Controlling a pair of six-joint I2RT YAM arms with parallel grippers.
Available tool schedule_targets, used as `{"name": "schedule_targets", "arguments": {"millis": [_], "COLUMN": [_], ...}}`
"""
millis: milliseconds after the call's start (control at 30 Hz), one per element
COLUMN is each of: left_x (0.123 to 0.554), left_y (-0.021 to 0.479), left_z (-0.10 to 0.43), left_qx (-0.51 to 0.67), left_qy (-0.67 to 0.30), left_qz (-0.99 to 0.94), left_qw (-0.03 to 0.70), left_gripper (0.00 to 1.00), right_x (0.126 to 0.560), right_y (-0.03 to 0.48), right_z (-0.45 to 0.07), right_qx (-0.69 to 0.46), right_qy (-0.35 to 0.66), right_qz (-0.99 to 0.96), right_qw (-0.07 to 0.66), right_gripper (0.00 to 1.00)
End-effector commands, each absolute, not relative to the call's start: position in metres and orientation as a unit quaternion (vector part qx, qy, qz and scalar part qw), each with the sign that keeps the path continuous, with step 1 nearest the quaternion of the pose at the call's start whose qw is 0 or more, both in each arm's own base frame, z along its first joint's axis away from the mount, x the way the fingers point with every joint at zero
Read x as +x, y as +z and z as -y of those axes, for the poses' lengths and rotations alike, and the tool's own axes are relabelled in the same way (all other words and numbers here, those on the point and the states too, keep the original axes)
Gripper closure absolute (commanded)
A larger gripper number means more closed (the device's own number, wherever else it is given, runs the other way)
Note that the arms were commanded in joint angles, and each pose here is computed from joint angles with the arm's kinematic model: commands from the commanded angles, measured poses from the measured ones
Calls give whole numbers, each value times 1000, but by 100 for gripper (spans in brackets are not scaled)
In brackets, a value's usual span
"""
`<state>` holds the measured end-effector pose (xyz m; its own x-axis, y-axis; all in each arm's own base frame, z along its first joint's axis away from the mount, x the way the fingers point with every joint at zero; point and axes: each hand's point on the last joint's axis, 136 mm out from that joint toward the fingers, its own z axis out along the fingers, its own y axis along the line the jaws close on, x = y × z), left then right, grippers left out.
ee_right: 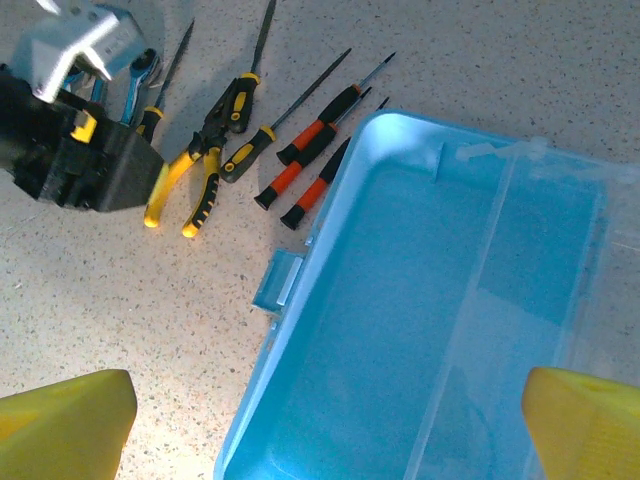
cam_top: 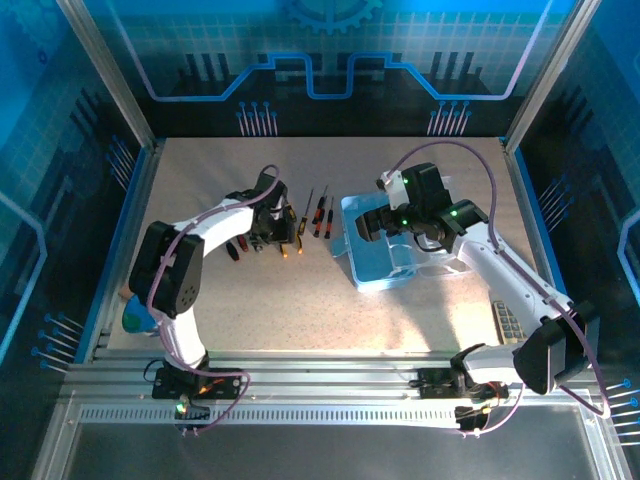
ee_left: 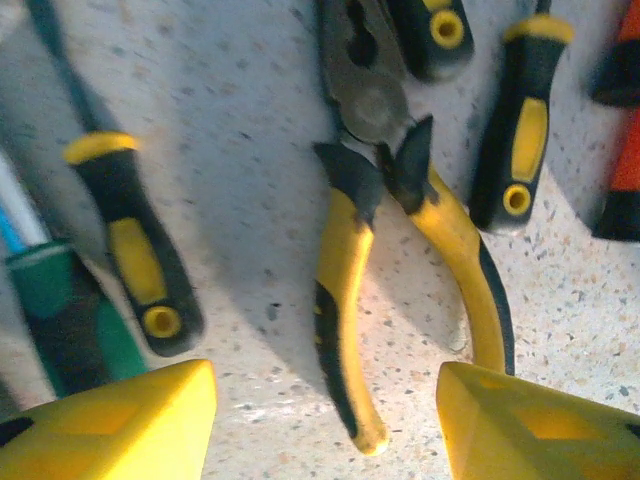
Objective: Pack the tool kit
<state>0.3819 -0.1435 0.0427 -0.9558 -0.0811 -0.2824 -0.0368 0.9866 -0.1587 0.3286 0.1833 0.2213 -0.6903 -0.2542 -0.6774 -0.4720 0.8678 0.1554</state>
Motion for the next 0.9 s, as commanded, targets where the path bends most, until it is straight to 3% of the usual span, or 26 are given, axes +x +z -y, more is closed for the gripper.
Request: {"name": "schedule_targets", "arguments": {"millis": [0,367,567,867], "left_x": [384,383,382,375], "left_y": [34,4,3,54], "left_z": [149,137,144,130], "left_qx": [-28,-32,-27,-14], "left_qy": [-67,-22,-40,-22], "left_qz": [-988,-994,-994,-990], "left_qw": [133,103,98,138], "left_gripper": [47,73,100,100], "right_x": [328,328,328,321], "right_y": [225,221,219,225], "right_z": [-189,-186,-187,-187], "right_qx": [-199,-200,-201,-207], "right_qy": [171,164,165,176], "right_qz": [-902,-905,-905,-902], "right_qw": [344,339,335,335], "right_gripper": [0,0,0,0]}}
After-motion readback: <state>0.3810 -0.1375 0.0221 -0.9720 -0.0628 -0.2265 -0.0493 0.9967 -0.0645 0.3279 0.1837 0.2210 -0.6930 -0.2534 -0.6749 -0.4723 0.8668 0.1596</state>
